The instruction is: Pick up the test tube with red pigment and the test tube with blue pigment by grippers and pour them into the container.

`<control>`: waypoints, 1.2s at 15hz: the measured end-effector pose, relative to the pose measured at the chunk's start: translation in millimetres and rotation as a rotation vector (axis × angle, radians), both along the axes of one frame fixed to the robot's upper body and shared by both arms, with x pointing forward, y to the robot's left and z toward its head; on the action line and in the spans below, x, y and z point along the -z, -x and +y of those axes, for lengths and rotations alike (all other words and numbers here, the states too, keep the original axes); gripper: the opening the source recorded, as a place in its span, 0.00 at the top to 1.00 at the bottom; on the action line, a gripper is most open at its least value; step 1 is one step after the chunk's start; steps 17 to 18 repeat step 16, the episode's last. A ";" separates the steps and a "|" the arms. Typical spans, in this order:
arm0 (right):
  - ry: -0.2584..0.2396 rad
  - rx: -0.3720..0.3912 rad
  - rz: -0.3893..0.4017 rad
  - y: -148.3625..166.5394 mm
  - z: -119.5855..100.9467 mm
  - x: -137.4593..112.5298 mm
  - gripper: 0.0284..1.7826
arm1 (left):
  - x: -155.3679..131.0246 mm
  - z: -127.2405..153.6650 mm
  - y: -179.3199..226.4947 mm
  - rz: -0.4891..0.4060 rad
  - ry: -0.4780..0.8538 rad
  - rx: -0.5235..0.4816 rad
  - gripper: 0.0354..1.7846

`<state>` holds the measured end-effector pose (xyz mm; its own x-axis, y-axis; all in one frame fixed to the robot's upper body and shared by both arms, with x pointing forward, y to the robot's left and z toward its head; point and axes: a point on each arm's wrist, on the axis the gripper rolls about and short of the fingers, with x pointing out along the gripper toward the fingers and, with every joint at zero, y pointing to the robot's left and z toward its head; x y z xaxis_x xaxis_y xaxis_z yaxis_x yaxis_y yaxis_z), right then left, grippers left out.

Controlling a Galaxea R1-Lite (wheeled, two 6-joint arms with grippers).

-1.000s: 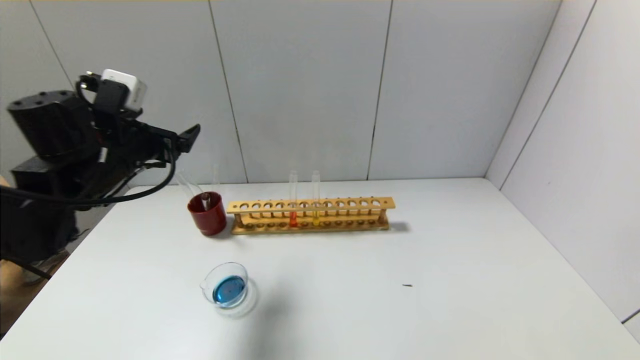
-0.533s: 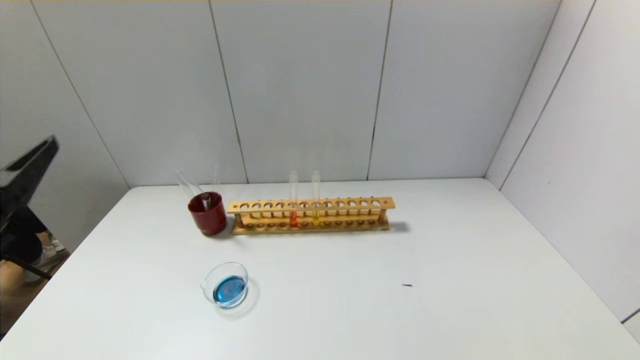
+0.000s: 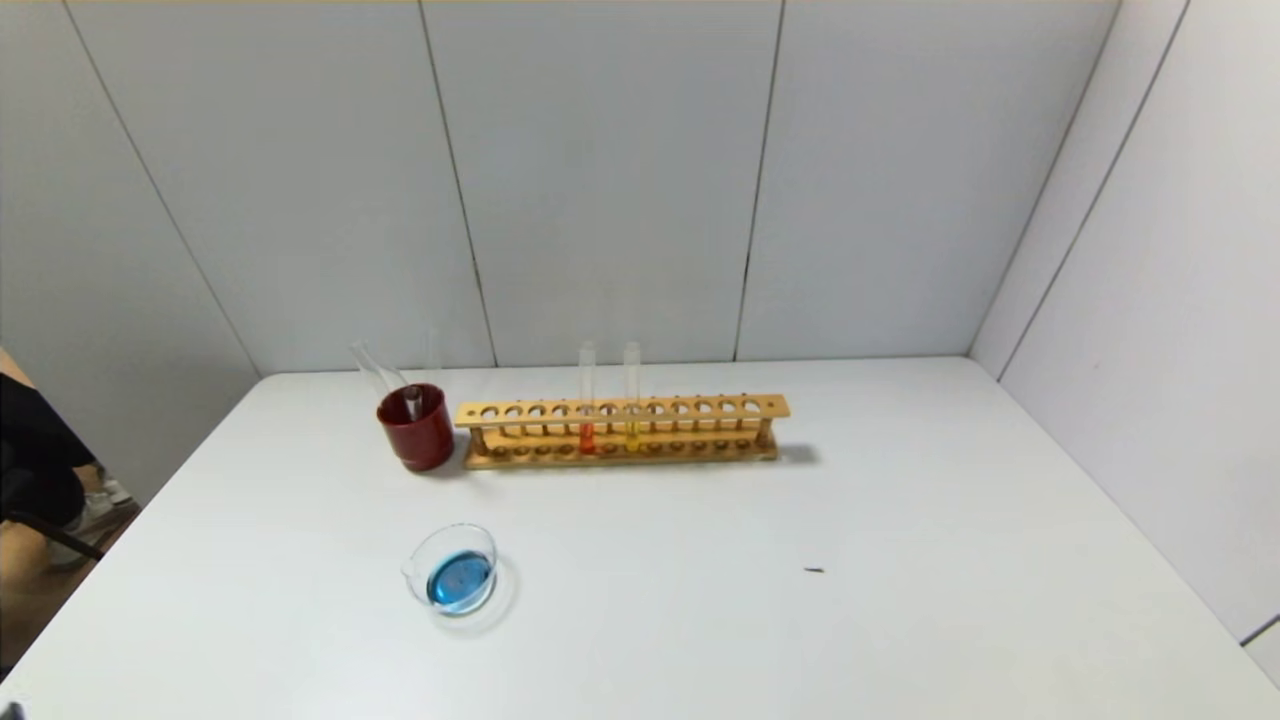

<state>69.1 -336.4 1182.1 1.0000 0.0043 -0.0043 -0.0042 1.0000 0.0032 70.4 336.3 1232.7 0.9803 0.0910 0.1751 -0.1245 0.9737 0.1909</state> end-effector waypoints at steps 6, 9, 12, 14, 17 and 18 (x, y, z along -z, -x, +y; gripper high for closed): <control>0.000 0.000 0.000 0.0 0.0 0.0 0.02 | 50.8 -3.7 2.0 0.209 0.069 0.140 0.02; 0.000 0.000 0.000 0.0 0.0 0.0 0.02 | 51.1 -3.7 2.5 0.206 0.069 0.138 0.02; -0.001 0.001 0.000 0.0 0.0 0.0 0.02 | 51.2 -3.8 2.6 0.208 0.069 0.140 0.02; -0.001 0.002 0.000 0.0 0.0 0.0 0.02 | 51.3 -3.7 2.6 0.208 0.069 0.136 0.02; -0.001 0.002 0.000 0.0 0.0 0.0 0.02 | 51.3 -3.7 2.6 0.209 0.070 0.136 0.02; -0.001 0.002 0.000 0.0 0.0 0.0 0.02 | 51.3 -3.7 2.6 0.209 0.070 0.136 0.02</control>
